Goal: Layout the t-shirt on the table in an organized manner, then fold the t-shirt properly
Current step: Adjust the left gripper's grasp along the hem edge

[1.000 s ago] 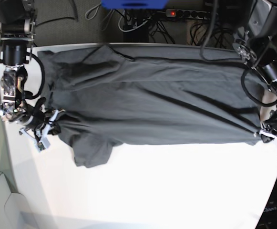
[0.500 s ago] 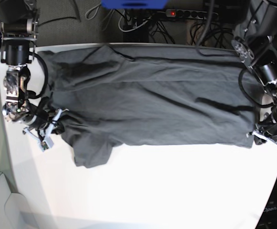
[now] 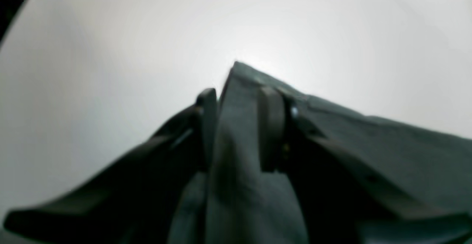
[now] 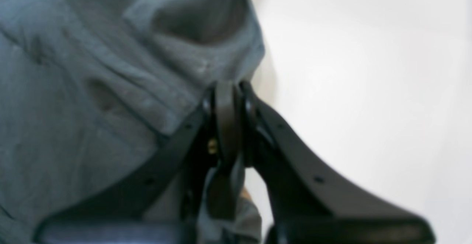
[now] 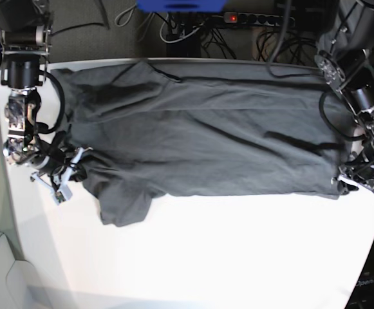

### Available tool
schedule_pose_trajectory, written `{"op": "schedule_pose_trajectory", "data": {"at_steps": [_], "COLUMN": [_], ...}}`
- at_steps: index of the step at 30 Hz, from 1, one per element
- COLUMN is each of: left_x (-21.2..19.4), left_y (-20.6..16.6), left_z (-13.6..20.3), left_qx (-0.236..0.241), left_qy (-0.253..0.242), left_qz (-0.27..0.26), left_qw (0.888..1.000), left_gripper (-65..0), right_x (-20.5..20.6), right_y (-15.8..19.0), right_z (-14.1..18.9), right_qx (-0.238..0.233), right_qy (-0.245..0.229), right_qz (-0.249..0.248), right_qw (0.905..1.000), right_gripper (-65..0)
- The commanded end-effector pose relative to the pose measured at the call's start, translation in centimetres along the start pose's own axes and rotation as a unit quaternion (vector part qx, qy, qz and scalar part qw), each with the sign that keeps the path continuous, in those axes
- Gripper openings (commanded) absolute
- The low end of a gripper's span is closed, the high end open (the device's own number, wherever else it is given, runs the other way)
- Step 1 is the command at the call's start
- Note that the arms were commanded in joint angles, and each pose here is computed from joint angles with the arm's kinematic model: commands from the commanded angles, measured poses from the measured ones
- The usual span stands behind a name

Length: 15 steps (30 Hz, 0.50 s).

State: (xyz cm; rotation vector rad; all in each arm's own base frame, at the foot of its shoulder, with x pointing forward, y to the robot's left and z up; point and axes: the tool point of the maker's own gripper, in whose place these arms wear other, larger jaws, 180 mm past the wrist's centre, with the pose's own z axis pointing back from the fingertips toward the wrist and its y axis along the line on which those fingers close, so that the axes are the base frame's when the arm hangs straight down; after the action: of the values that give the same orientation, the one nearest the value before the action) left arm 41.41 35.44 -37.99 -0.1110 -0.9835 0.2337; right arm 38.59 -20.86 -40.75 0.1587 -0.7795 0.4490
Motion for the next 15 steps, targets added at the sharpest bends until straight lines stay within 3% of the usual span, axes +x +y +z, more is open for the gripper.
{"op": "schedule_pose_trajectory", "data": {"at_steps": [1, 9, 15], "left_x": [3.2, 2.5, 1.7], "left_y": [0.8, 1.1, 0.5], "left_z": [0.4, -0.1, -1.0], "left_qx": [0.004, 0.000, -0.010], "left_qy": [-0.044, -0.065, -0.066], "left_qz": [-0.001, 0.020, 0.045], "left_qw": [0.999, 0.998, 0.997], "left_gripper": [-42.3, -28.3, -26.0], "right_x": [2.1, 2.0, 2.0], "right_y": [-1.0, -1.2, -1.2], "right_z": [0.5, 0.6, 0.6], "right_qx": [-0.009, -0.011, -0.011], "right_qy": [-0.026, -0.025, -0.024], "right_qz": [0.008, 0.009, 0.009], "right_qw": [0.9996, 0.9996, 0.9996], "right_gripper": [-65.0, -65.0, -65.0]}}
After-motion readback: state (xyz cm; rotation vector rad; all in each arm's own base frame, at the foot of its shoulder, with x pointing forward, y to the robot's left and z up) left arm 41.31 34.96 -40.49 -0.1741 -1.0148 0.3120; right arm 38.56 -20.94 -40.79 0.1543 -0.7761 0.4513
